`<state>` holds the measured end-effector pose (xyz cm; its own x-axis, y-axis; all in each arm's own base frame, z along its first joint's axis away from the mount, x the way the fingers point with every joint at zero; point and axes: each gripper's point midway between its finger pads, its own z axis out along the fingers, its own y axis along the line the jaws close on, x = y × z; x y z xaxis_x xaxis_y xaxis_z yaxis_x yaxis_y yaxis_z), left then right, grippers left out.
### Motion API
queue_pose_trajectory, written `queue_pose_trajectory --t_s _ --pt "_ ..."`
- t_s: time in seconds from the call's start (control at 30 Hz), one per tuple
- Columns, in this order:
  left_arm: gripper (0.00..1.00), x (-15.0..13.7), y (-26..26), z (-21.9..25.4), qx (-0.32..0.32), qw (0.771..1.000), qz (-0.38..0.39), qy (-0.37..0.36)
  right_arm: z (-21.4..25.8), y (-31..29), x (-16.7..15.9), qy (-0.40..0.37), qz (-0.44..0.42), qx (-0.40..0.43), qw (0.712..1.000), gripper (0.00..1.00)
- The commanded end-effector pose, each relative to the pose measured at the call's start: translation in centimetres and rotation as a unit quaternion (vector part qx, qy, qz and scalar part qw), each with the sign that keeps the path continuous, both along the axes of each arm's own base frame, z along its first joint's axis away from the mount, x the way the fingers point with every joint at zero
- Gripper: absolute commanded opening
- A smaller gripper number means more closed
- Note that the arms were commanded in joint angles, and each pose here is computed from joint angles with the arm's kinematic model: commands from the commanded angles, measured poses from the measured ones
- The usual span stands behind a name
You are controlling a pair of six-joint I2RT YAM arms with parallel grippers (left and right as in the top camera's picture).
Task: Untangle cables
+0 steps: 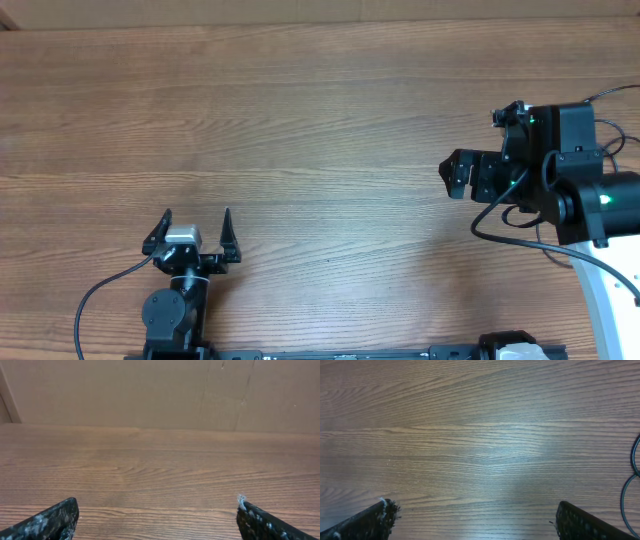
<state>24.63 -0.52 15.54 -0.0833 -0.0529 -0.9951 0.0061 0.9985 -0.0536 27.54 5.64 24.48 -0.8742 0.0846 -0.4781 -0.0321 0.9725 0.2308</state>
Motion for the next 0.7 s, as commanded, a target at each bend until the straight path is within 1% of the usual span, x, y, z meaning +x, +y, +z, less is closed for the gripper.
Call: queue_pose_trajectory --t_s 0.0,0.17,0.3,0.5,0.57,0.6,0.63,0.67 --pt "1.0 0.0 0.0 0.1 -0.006 1.0 0.0 -0.004 0.4 0.0 0.2 -0.009 0.003 -0.004 1.0 1.0" --pt "0.99 0.0 0.0 0.1 -0.006 1.0 0.0 -0.004 0.4 -0.2 0.3 -0.01 0.0 -0.01 1.0 1.0" --pt "1.0 0.0 0.0 0.1 -0.006 1.0 0.0 -0.004 0.6 -2.4 0.6 -0.024 -0.034 -0.06 0.997 1.0" --pt "1.0 0.0 0.0 0.1 -0.006 1.0 0.0 -0.004 1.7 -2.5 -0.1 -0.044 -0.037 -0.057 0.997 1.0" --pt "0.99 0.0 0.0 0.1 -0.006 1.0 0.0 -0.004 2.7 -2.4 0.0 -0.071 -0.039 -0.053 0.995 1.0" --pt "1.0 0.0 0.0 0.1 -0.006 1.0 0.0 -0.004 3.7 -2.0 0.6 -0.11 -0.035 -0.039 0.993 1.0" --pt "1.0 0.0 0.0 0.1 -0.006 1.0 0.0 -0.004 3.9 -1.9 0.8 -0.12 -0.034 -0.036 0.992 1.0" --pt "0.99 0.0 0.0 0.1 -0.006 1.0 0.0 -0.004 5.1 -1.1 1.6 -0.175 -0.024 -0.012 0.984 1.0"
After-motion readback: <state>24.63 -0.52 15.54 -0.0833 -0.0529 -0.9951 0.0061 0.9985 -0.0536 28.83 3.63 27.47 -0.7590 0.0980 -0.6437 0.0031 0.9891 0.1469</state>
